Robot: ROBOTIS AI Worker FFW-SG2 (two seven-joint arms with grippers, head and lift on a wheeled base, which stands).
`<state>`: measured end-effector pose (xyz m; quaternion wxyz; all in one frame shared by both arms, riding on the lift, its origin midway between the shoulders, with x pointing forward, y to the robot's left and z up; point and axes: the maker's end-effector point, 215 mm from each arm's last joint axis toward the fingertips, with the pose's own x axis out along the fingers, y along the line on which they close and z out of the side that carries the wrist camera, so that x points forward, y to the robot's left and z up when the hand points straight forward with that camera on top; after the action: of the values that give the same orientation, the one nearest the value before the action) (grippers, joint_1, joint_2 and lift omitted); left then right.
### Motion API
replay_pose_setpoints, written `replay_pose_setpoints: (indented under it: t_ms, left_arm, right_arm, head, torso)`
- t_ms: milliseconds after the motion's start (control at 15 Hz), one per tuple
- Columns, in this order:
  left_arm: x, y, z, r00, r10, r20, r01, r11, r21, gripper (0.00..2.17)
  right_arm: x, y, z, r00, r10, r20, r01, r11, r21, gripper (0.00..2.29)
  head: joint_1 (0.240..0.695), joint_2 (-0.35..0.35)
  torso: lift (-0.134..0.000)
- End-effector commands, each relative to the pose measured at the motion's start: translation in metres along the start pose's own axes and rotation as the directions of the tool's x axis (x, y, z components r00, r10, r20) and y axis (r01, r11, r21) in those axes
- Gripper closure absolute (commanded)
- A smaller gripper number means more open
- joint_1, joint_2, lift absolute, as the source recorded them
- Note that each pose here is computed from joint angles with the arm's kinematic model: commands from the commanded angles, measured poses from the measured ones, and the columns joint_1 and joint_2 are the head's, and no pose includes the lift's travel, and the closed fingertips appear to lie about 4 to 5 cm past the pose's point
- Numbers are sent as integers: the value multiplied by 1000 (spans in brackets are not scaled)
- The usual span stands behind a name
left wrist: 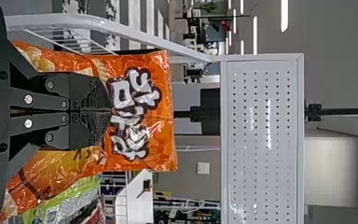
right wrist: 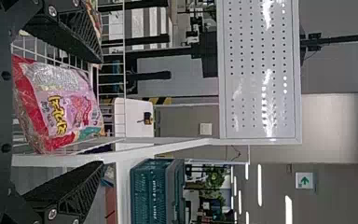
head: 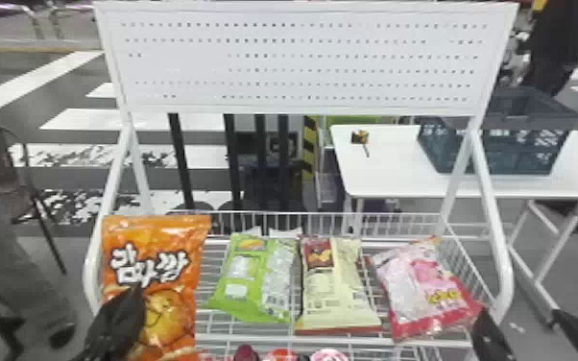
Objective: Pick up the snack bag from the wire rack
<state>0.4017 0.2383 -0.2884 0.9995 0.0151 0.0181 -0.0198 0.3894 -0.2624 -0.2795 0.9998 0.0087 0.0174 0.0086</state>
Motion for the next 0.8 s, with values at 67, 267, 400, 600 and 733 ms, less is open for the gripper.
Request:
replay_pose_setpoints:
  t_ms: [67,267,400,600,733]
  left_arm:
    - [-1,-1,0,1000,-2,-1,2,1000,1,1821]
    - [-2,-6,0,1000,-10,-2,10,1000,-1,1821]
    - [-1,-14,-1,1000,-21,-3,21,1000,-1,1821]
    - [-2,-29,-3,999,-42,-9,42,999,14,1821]
    - [-2,-31,-4,999,-44,-8,44,999,19,1821]
  right_arm:
    - [3,-1,-3,1000,-1,-5,1,1000,5,124]
    - [27,11,-43,998,23,-50,-22,999,25,127]
    - [47,32,-66,995,57,-76,-54,997,46,130]
    - [81,52,-103,985,88,-145,-81,995,56,130]
    - [105,46,-117,981,83,-176,-72,995,66,130]
  head:
    - [499,0]
    - [499,0]
    - [499,0]
    - [499,0]
    - [499,0]
  torso:
    - [0]
    - [0]
    - [0]
    - [0]
    - [0]
